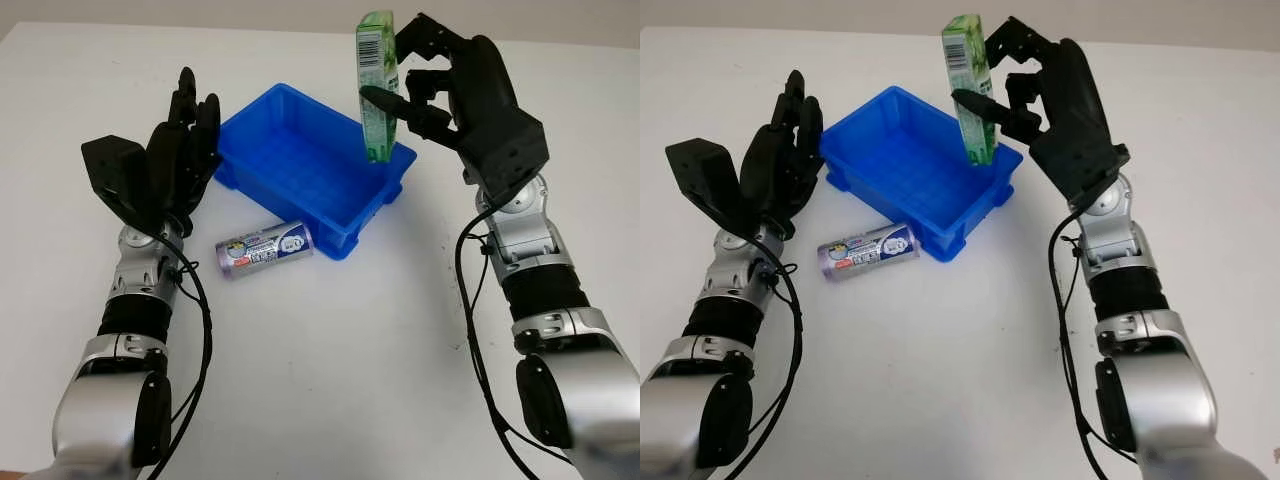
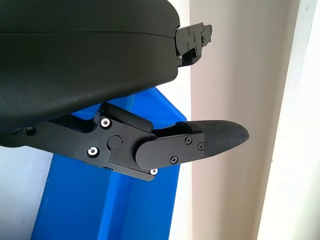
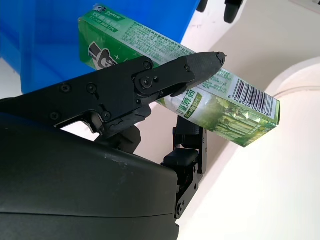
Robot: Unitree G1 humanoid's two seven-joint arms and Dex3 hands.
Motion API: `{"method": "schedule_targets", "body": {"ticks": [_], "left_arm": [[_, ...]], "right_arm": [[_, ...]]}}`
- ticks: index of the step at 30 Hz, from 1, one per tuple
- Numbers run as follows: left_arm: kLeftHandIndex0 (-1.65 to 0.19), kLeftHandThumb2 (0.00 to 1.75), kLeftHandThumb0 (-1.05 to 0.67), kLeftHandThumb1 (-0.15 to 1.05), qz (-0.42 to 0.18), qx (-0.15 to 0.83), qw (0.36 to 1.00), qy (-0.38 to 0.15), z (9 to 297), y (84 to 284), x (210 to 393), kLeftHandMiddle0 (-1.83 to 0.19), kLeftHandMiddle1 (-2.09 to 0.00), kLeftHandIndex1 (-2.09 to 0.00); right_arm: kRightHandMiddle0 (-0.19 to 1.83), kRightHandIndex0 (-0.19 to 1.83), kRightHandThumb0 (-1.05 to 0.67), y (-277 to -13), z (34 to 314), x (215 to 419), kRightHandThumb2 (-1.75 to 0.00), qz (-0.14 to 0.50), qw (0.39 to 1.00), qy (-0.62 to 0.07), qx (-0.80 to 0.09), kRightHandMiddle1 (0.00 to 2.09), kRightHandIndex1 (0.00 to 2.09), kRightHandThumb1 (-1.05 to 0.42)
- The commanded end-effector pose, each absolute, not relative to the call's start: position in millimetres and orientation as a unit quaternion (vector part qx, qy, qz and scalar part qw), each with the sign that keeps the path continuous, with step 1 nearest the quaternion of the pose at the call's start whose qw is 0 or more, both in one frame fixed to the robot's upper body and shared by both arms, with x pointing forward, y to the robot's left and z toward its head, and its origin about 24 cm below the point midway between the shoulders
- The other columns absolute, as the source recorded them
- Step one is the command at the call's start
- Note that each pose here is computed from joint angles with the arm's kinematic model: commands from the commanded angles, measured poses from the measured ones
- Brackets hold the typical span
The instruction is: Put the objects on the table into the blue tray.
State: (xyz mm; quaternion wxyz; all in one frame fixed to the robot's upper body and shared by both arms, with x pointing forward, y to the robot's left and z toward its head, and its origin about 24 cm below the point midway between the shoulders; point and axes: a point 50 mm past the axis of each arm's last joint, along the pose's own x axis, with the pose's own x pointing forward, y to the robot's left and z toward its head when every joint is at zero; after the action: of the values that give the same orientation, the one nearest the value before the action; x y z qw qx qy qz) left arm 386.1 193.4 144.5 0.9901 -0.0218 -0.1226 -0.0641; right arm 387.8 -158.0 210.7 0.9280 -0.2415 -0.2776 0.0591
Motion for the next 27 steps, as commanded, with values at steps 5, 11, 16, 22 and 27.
{"method": "schedule_targets", "body": {"ticks": [5,11,16,22,27], "left_arm": [[0.19,0.54,-0.7,1.05,-0.06,-0.025,0.99,-0.126,142,193.0,384.7,0.19,-0.05,-0.03],[0.19,0.54,-0.71,1.05,-0.06,-0.024,0.99,-0.126,142,193.2,384.7,0.19,-0.05,-0.03],[0.19,0.54,-0.72,1.05,-0.06,-0.021,0.99,-0.123,141,193.1,384.7,0.19,-0.04,-0.03],[0.19,0.53,-0.73,1.05,-0.059,-0.021,0.99,-0.123,140,194.2,384.4,0.19,-0.05,-0.04],[0.19,0.53,-0.71,1.05,-0.058,-0.027,0.99,-0.124,141,196.2,384.1,0.19,-0.04,-0.03]], "right_arm": [[-0.14,-0.11,-0.73,-154,217,392,-0.3,0.22,0.893,-0.211,-0.331,0.73,0.65,-1.05],[-0.19,-0.19,-0.9,-158,218,389,-0.43,0.245,0.873,-0.188,-0.377,0.02,0.01,-1.05],[-0.19,-0.19,-0.88,-163,221,385,-0.64,0.226,0.882,-0.208,-0.357,0.0,0.0,-1.05],[-0.19,-0.19,-0.82,-172,227,378,-0.73,0.166,0.902,-0.265,-0.297,0.0,0.0,-1.05],[-0.19,-0.19,-0.82,-200,224,373,-0.72,0.075,0.933,-0.265,-0.232,0.0,0.0,-1.05]]}}
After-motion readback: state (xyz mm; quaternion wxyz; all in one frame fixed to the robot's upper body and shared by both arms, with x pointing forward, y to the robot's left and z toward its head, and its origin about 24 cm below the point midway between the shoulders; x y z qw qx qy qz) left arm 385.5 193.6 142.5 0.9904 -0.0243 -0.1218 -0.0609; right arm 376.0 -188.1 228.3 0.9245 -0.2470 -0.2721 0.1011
